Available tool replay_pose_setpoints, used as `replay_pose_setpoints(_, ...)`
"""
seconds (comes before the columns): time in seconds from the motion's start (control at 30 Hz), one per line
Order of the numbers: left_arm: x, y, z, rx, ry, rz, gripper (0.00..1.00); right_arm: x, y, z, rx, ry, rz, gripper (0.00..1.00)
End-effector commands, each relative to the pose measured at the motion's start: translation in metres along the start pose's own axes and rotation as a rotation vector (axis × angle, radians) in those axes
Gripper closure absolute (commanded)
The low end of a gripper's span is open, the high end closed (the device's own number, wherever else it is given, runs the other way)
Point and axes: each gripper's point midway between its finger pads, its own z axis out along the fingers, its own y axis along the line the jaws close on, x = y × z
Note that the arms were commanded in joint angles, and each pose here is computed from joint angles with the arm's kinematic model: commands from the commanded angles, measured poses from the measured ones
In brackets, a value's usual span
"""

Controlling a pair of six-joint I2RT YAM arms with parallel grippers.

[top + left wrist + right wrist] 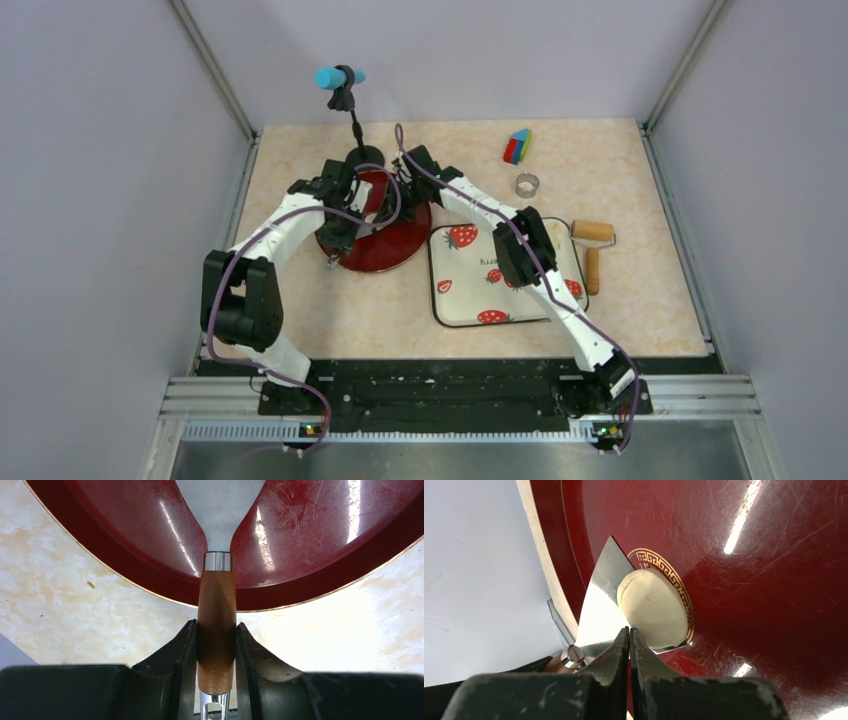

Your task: Roll out the dumpling wrappers from the dough

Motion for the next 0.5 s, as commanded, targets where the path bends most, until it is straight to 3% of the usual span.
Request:
replay_pose_setpoints(0.0,-0.01,0.009,-0.029,-0.053,-0.047,-0.012,1.0,0.006,-0.022,0.013,0.063,0.01,-0.01,1.0)
replay_pose_setpoints(0.47,0.018,0.007,-0.059,-0.098,-0.089,-0.035,1.0,-0.004,0.006,0.001,-0.017,-0.009,-0.049,1.0)
